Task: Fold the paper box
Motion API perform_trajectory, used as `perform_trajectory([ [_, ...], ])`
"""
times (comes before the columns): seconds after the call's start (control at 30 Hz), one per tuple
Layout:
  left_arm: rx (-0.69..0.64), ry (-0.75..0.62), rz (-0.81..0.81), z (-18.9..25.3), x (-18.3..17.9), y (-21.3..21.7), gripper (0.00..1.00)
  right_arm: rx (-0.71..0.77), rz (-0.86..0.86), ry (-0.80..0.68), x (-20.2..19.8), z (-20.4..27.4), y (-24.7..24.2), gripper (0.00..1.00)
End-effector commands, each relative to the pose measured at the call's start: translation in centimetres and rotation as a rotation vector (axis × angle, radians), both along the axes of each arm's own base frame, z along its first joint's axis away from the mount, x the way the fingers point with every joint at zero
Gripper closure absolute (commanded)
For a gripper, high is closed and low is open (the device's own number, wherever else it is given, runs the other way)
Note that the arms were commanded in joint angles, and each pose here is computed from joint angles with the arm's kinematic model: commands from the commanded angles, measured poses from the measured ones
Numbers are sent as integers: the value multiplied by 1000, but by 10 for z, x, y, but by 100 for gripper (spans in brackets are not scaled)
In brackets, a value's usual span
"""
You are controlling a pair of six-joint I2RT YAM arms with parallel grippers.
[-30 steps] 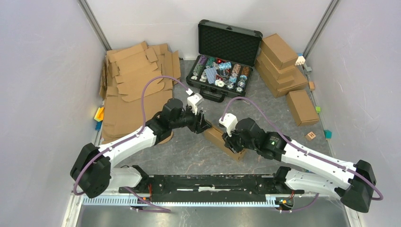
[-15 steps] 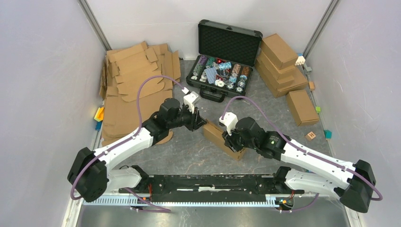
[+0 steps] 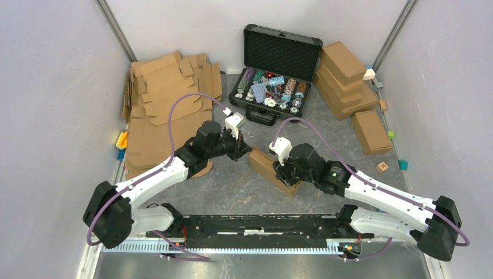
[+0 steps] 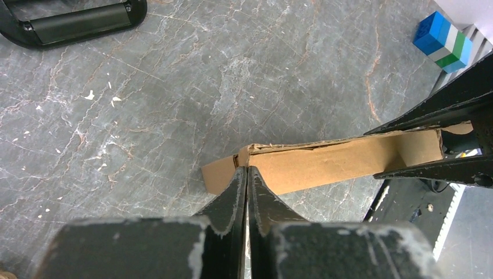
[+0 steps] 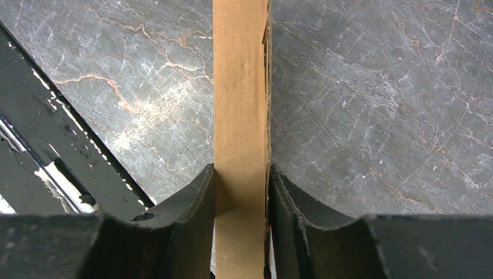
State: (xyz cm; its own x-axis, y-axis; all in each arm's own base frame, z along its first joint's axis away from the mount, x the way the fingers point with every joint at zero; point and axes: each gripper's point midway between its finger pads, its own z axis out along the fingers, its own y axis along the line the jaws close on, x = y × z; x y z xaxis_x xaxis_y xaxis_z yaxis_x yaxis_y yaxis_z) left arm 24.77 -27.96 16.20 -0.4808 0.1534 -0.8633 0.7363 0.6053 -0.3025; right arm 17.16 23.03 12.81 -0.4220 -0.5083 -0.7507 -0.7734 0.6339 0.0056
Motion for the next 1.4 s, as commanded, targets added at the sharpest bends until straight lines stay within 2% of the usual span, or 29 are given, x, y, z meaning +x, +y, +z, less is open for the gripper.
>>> perform_trajectory([
  [0.0,-6,-8,26,4,5,2,96,-112,-17,34,-3,-25,-19,71],
  [0.5,34,26,-2,-10,0,2,98,-122,-40,21,3,-23,-19,71],
  [0.73,93,68,16,-26,-1,9,98,-133,-61,-1,9,-20,-21,69],
  [0.87,107,62,33,-27,1,13,98,-130,-63,-11,11,-17,-21,62],
  [1.0,106,61,37,-26,2,12,98,-119,-54,-19,11,-11,-19,39],
  [1.07,103,61,35,-26,2,12,98,-105,-48,-21,10,-7,-17,32],
  [1.37,78,50,26,-21,0,10,98,-98,-19,-56,13,5,-14,30],
])
